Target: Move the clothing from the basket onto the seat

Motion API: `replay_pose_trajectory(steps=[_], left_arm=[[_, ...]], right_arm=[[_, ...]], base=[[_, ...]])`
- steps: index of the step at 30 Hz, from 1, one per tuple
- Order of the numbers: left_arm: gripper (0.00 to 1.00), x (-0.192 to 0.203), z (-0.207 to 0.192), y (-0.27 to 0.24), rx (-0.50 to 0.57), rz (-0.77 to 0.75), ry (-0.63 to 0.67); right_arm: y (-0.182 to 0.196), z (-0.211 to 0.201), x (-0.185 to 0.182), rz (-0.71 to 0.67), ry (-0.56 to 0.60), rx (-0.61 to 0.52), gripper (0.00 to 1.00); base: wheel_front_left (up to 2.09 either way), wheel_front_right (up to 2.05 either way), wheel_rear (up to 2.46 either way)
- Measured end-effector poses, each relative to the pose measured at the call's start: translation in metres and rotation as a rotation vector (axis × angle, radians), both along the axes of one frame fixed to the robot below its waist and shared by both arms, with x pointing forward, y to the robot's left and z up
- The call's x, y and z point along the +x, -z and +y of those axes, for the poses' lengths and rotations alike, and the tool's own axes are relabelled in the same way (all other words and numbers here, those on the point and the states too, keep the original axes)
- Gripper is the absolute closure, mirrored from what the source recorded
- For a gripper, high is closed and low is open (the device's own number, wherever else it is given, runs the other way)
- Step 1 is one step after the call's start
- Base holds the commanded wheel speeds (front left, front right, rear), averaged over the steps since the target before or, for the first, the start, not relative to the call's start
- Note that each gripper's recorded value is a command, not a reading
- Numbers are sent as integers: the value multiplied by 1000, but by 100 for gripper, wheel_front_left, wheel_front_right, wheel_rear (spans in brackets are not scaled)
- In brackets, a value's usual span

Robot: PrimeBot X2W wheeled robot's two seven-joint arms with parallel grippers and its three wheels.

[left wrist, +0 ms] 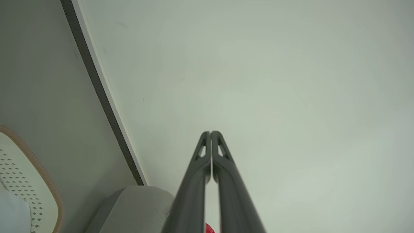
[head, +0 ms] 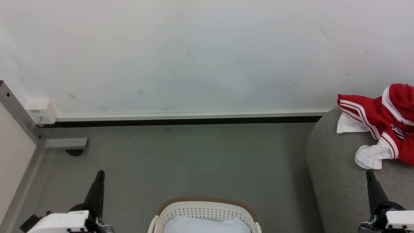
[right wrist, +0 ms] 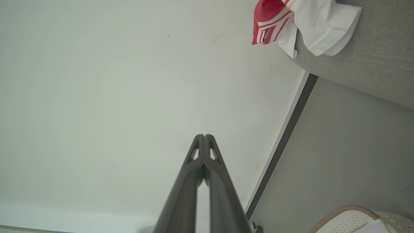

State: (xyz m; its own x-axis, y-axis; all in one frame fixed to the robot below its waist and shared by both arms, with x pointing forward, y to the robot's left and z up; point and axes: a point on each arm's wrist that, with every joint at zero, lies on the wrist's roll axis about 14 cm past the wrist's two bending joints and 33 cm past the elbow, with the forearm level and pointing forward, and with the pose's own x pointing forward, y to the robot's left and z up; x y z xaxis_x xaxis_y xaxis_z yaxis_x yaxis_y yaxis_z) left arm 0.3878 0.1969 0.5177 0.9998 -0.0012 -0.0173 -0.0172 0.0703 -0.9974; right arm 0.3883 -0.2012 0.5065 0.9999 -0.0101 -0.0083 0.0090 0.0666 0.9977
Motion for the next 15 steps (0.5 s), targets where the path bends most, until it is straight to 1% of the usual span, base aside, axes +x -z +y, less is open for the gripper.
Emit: replay_pose_trajectory(steps=[10,15], left_arm=[[100,1,2,-4,-65,-11,0],[100,1,3,-4,-68,-12,-1]], right_arm=[[-3,2,3,-11,-11,66,100],[-4,2,4,-14,-13,67,100]], base=[[0,0,0],[0,0,0]])
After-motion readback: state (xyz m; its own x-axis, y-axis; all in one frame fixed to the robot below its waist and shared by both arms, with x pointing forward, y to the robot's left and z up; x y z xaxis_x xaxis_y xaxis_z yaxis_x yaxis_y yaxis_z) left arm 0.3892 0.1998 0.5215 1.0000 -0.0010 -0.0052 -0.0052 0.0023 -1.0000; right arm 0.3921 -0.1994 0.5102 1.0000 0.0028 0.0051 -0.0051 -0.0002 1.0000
